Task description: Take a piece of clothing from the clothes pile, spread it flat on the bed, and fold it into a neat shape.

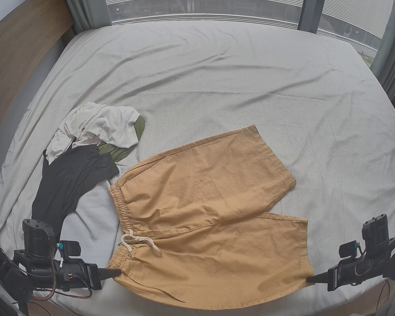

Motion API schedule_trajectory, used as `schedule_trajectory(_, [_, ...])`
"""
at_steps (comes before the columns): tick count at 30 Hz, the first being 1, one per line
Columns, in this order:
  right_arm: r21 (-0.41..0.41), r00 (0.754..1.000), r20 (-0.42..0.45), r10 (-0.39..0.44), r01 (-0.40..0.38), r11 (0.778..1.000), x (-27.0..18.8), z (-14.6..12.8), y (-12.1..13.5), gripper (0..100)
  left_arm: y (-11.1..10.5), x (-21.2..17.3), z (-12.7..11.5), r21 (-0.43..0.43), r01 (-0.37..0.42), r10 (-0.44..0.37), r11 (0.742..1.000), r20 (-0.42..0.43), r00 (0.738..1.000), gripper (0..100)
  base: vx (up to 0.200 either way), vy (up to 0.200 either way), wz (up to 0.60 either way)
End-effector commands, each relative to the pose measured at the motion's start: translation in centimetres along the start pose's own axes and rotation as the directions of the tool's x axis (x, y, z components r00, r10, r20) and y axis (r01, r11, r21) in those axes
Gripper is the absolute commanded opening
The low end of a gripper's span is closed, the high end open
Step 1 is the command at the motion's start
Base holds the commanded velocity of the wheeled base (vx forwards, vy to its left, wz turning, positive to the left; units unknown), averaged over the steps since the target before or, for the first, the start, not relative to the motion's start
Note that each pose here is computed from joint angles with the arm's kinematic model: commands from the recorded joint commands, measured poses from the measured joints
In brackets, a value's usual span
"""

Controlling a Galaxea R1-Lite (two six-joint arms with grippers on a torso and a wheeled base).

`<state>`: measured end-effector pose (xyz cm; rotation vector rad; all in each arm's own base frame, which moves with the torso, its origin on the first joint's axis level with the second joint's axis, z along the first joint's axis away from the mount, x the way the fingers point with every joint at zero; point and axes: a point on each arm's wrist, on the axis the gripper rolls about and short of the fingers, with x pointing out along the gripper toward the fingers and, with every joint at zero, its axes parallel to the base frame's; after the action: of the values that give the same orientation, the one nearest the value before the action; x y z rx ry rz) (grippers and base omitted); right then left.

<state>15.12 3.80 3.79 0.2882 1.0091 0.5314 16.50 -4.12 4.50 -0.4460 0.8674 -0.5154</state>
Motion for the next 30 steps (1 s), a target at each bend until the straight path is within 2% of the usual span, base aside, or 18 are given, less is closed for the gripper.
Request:
schedule_trajectory(1, [-0.035,0.996,0.086,0.012,-0.009,0.999,-0.6,1.3,0.4,0,-0.3,-0.5,0.1,0.005,0.012,-0.012,1.000,0.040,0.999,0,0.000,0.000,0.00])
schedule_trajectory(5, [-0.036,0.987,0.157,0.027,-0.022,0.999,-1.3,2.6,1.0,0,-0.7,-1.0,0.3,0.024,0.021,-0.023,0.999,0.078,0.997,0,0.000,0.000,0.00])
schedule_trajectory(12, [-0.040,0.974,0.223,0.042,-0.034,0.999,-1.5,4.5,1.3,0,-0.8,-1.1,0.9,0.020,0.026,-0.028,0.999,0.120,0.992,0,0.000,0.000,0.00])
schedule_trajectory(19, [-0.035,0.949,0.312,0.050,-0.041,0.999,-2.0,7.3,1.6,0,-1.1,-1.1,1.9,0.001,0.057,-0.056,0.998,0.198,0.979,0,0.000,0.000,0.00])
schedule_trajectory(30, [-0.032,0.921,0.383,0.063,-0.055,0.998,-2.6,9.6,2.1,0,-1.3,-0.8,2.9,-0.016,0.079,-0.073,0.997,0.229,0.971,0,0.000,0.000,0.00])
